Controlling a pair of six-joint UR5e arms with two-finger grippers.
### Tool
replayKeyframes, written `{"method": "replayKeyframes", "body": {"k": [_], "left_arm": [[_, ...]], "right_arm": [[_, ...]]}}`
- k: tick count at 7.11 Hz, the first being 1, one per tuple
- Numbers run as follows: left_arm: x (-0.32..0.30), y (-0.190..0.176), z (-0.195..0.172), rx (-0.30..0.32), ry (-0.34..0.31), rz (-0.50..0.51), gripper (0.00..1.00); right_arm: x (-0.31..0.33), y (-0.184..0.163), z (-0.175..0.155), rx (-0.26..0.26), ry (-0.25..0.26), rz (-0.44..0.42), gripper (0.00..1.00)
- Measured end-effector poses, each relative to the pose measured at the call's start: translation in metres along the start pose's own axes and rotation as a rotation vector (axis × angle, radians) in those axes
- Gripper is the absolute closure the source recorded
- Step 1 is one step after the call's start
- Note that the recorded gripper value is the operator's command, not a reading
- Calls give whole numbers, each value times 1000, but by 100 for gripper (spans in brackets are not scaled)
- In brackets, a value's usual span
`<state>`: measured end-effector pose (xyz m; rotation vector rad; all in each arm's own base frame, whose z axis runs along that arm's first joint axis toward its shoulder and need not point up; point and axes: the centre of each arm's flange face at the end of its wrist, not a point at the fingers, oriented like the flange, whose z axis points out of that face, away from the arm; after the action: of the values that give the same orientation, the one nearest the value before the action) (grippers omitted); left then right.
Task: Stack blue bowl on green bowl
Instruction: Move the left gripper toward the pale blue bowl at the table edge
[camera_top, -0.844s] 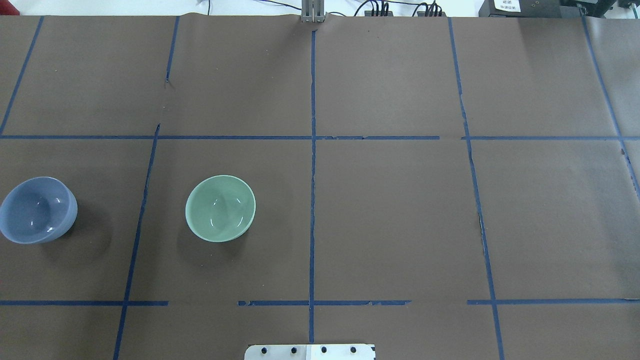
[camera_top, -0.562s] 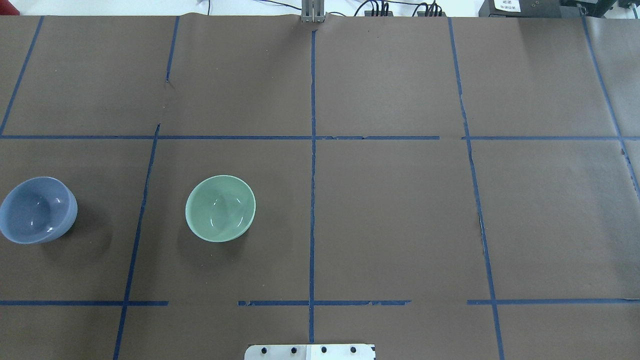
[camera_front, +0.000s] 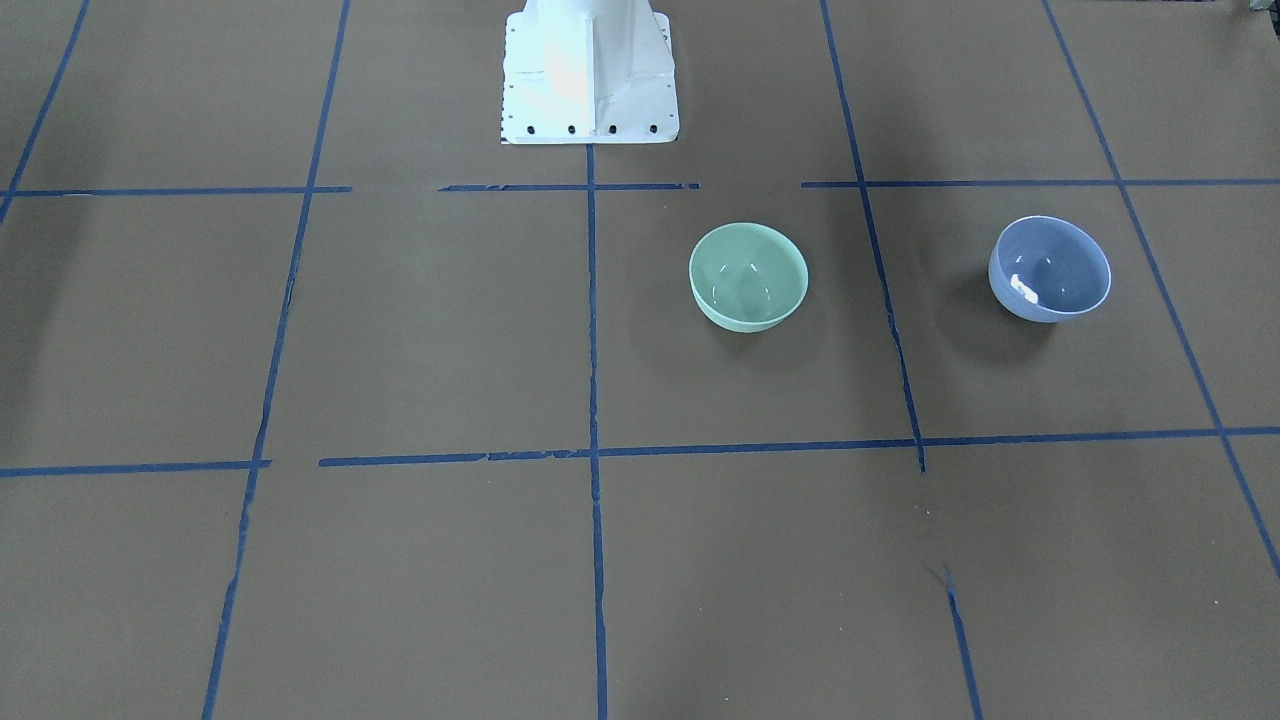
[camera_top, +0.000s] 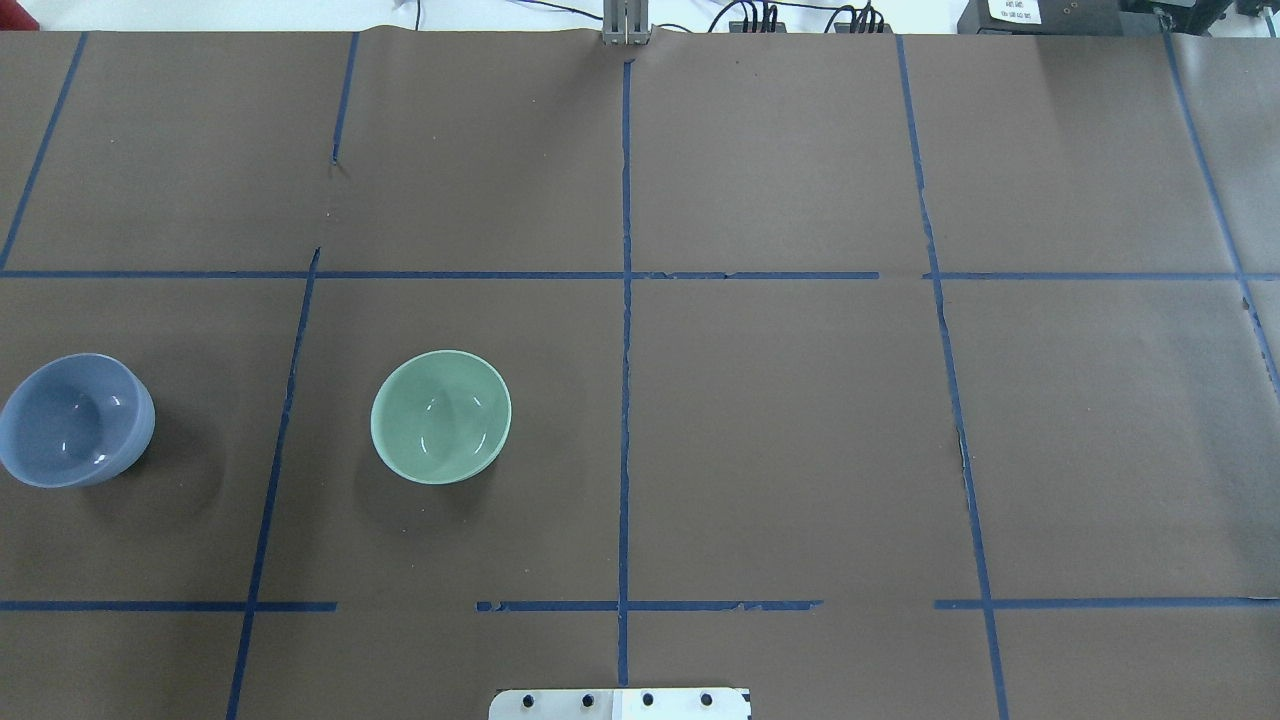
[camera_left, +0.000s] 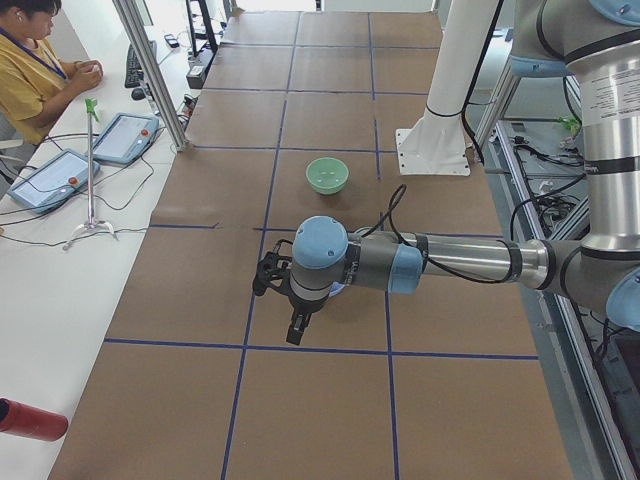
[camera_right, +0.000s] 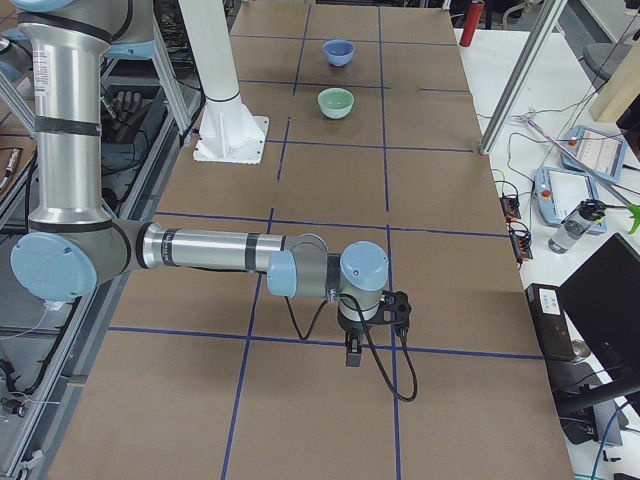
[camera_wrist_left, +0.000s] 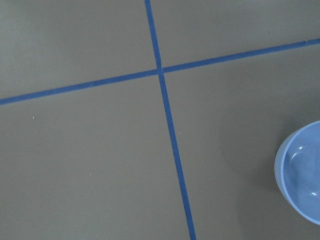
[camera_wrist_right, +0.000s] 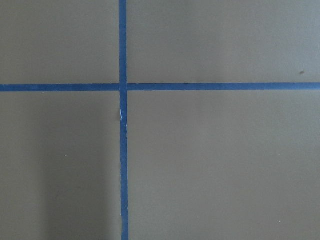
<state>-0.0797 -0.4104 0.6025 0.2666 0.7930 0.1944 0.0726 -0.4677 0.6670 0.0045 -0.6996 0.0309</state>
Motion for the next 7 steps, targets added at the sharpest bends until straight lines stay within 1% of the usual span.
{"method": "replayKeyframes", "body": {"k": [1, 2, 4, 6, 7], "left_arm": [[7, -2, 8, -1, 2, -10, 0], [21, -5, 22, 1, 3, -43, 0], [63, -5, 66, 19, 15, -130, 0], [101, 3, 113, 43, 39, -216, 0], [118, 9, 135, 43, 49, -251, 1]], "right_arm": [[0, 0, 0, 0, 0, 0, 0], [0, 0, 0, 0, -1, 0, 0], [0, 0, 0, 0, -1, 0, 0], [0, 0, 0, 0, 0, 0, 0], [0, 0, 0, 0, 0, 0, 0]]}}
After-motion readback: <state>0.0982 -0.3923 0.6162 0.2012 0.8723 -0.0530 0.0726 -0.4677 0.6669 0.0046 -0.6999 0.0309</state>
